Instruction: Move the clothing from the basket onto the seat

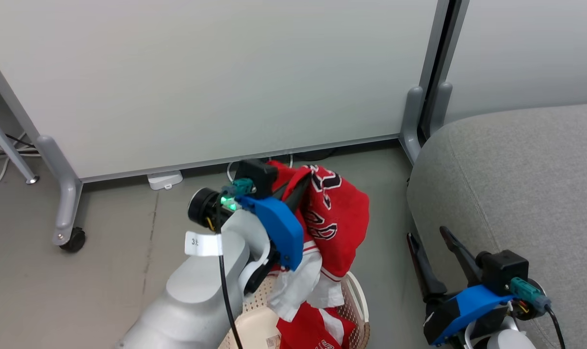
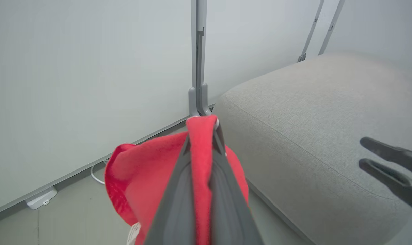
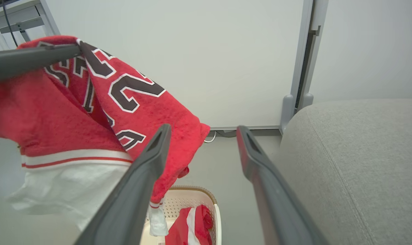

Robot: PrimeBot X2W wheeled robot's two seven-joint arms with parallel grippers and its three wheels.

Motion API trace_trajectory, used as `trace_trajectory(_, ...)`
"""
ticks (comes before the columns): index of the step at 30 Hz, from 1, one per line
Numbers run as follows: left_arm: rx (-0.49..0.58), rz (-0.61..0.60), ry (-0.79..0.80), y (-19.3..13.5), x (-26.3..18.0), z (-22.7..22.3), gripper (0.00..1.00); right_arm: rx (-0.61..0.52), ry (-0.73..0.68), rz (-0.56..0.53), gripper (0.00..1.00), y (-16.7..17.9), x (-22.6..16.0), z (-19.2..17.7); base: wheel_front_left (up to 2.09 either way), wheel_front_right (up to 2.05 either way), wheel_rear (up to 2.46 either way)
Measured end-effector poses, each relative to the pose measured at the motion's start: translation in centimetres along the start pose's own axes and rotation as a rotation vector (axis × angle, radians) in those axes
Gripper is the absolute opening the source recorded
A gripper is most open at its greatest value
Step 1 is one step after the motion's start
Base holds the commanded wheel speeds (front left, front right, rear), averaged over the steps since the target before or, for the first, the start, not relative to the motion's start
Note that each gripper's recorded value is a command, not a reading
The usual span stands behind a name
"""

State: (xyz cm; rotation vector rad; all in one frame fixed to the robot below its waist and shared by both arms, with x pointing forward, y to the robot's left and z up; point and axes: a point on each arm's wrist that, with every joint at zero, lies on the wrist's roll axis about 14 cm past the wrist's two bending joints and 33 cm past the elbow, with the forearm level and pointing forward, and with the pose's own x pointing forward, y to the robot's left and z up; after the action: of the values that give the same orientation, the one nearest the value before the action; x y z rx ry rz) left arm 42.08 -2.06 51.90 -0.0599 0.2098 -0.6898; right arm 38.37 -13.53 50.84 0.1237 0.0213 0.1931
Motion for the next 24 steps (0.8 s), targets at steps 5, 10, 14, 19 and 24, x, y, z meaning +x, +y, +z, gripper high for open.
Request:
trace_trajectory(5,0.0,-0.05,-0.061,-1.5,0.3,3.1,0.0,-0.004,-0.003,0.016,1.0,0.6,-0.3,0.3,0.0,0.0,0.0)
trace_trajectory(10,0.006,-0.084,-0.085,-2.6,0.7,4.4,0.0,-0.005,0.011,0.024,1.0,0.9,-0.6,0.1,0.0,0.0,0.0)
trace_trajectory(14,0.012,-0.089,-0.091,-3.1,0.9,4.3,0.0,-0.005,0.013,0.025,1.0,1.0,-0.8,0.1,0.0,0.0,0.0)
trace_trajectory(19,0.004,-0.094,-0.08,-3.4,1.0,3.7,0.0,-0.005,0.02,0.026,1.0,1.0,-0.8,0.0,0.0,0.0,0.0)
trace_trajectory(24,0.003,-0.113,-0.074,-4.0,1.0,3.5,0.0,0.003,0.043,0.069,1.0,2.4,-0.6,-0.6,0.0,0.0,0.0)
